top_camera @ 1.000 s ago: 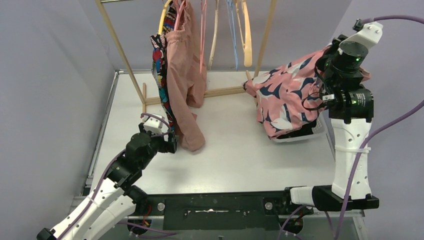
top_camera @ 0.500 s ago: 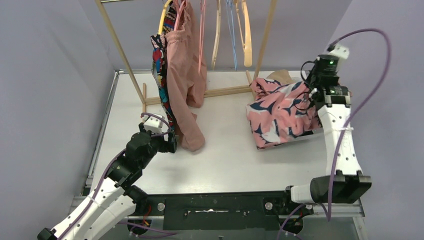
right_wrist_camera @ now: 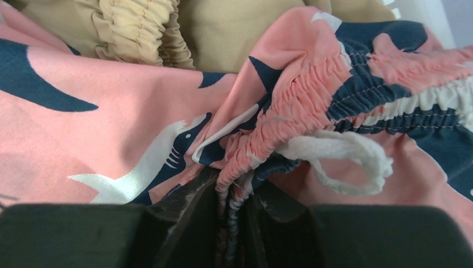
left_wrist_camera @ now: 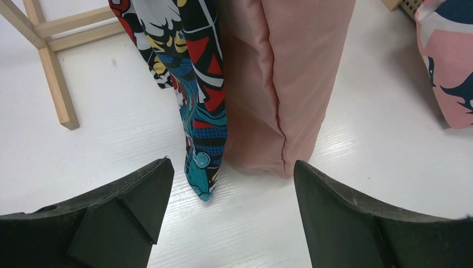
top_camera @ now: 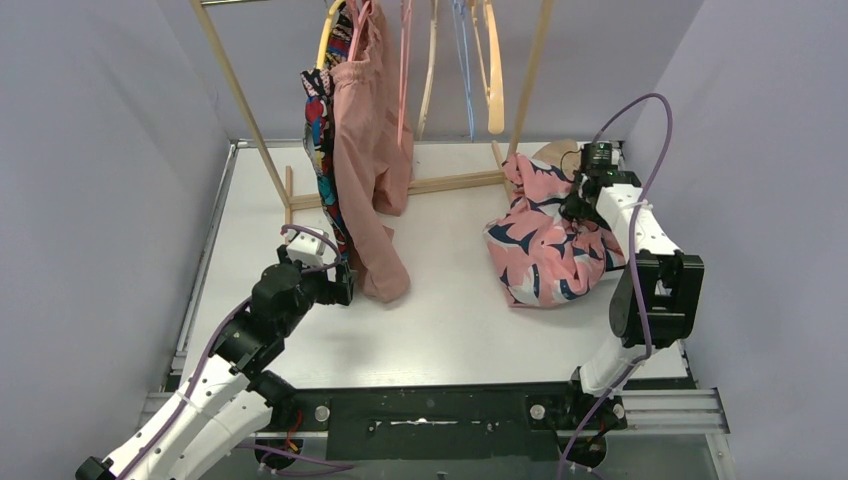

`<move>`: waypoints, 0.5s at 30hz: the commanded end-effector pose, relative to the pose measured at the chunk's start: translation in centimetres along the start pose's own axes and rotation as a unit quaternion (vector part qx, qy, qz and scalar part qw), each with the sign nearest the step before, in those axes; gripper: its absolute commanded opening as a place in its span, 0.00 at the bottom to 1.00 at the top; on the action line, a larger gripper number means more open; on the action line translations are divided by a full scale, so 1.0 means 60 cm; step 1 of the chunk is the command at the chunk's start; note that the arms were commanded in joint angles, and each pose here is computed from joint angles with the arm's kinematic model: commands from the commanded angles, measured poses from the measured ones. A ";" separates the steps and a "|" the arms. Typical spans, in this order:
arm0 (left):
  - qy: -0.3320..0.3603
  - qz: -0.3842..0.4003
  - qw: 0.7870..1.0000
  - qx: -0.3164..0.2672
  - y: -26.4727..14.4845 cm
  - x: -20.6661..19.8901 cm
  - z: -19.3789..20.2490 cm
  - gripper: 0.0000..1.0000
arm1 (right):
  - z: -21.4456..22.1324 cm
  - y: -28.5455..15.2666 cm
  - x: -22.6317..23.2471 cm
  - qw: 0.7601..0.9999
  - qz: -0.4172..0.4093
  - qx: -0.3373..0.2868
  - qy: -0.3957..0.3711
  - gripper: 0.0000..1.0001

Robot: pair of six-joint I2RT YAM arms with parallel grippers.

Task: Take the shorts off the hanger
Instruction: Place the shorts in the basket.

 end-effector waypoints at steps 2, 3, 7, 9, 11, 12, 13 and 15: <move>0.000 0.019 0.999 -0.037 -0.006 -0.005 -0.035 0.79 | -0.012 -0.017 0.012 1.000 -0.018 -0.005 -0.009 0.28; 0.000 0.019 0.999 -0.036 -0.006 -0.005 -0.034 0.79 | -0.022 -0.032 0.008 1.000 -0.011 -0.016 -0.007 0.33; 0.000 0.018 0.999 -0.036 -0.006 -0.005 -0.035 0.79 | -0.066 -0.119 -0.005 0.997 -0.003 -0.083 0.000 0.61; 0.000 0.018 0.999 -0.035 -0.005 -0.004 -0.035 0.79 | -0.079 -0.166 -0.009 0.993 -0.019 -0.115 0.005 0.70; 0.000 0.017 0.999 -0.034 -0.005 -0.004 -0.034 0.79 | -0.083 -0.204 -0.014 0.990 -0.030 -0.137 0.010 0.77; 0.000 0.017 0.999 -0.034 -0.004 -0.003 -0.034 0.79 | -0.081 -0.219 -0.018 0.989 -0.033 -0.143 0.015 0.82; 0.000 0.017 0.999 -0.034 -0.004 -0.003 -0.035 0.79 | -0.078 -0.232 -0.021 0.988 -0.038 -0.149 0.019 0.84; -0.001 0.019 0.999 -0.034 -0.004 -0.004 -0.035 0.79 | -0.065 -0.251 -0.024 0.987 -0.053 -0.151 0.026 0.85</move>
Point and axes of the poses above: each gripper's point midway between its finger pads, its own y axis out along the fingers, its own x axis along the line the jaws close on, z = x × y, the point moved 6 cm from there along -y, back along the fingers, and after that the axes turned 10 degrees about y, right-handed, at the moved point
